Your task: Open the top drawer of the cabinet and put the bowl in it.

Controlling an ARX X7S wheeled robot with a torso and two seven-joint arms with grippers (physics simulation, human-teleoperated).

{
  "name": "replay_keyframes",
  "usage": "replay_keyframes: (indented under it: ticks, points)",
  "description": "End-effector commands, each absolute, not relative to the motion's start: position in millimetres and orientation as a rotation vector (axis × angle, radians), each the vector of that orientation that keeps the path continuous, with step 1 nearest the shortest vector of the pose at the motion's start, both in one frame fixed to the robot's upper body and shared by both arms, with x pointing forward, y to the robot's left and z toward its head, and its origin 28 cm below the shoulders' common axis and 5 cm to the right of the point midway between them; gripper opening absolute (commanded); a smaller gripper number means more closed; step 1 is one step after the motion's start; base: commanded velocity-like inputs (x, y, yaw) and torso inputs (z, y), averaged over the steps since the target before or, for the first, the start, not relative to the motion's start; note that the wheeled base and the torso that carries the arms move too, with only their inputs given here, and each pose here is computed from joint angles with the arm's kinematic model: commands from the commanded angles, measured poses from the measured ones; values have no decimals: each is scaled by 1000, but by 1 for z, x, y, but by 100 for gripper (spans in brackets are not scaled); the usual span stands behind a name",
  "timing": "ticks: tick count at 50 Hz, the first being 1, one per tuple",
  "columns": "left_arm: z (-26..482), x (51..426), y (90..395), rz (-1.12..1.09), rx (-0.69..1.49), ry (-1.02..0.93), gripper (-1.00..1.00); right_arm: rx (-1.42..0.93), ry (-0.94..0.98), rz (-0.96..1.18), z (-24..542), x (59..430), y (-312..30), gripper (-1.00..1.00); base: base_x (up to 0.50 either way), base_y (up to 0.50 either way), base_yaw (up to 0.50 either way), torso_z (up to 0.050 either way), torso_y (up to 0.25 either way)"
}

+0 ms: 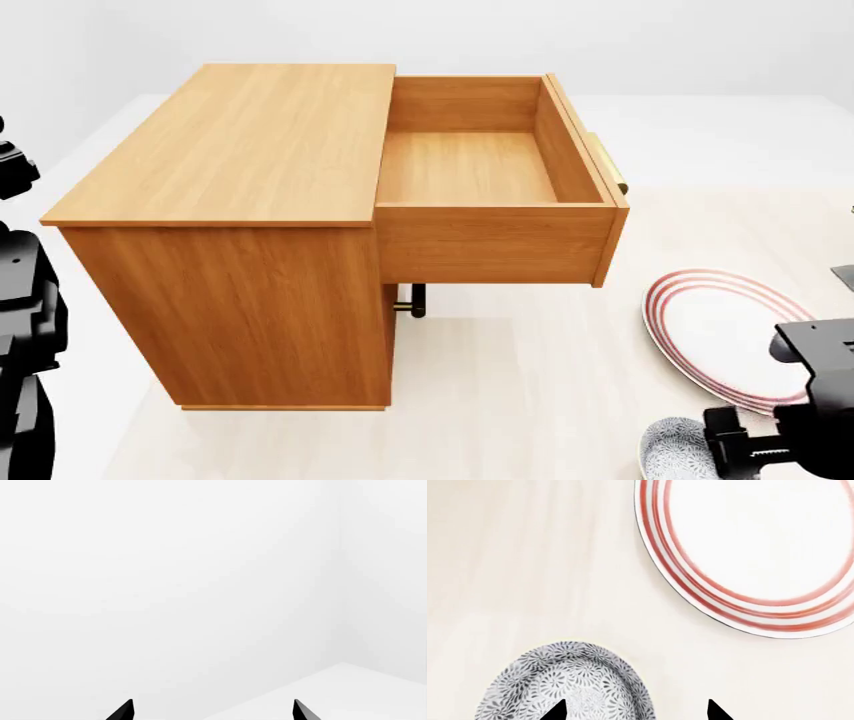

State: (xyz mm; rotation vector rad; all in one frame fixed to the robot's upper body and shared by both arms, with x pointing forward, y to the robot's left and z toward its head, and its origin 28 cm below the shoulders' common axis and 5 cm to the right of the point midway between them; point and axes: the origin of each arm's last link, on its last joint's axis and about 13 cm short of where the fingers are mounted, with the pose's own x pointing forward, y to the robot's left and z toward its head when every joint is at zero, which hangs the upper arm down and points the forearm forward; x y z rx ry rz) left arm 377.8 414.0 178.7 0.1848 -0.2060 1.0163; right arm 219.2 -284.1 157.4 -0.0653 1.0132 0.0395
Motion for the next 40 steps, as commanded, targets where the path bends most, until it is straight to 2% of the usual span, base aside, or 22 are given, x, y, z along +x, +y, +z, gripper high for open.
replay_keyframes:
  ticks: [1, 40]
  points:
    - [179, 378, 414, 1017, 185, -206, 100, -71, 1038, 44, 144, 219, -284, 100, 0, 0, 0, 0, 0]
    - [180, 378, 414, 1015, 181, -206, 100, -89, 1106, 71, 110, 219, -284, 100, 0, 0, 0, 0, 0]
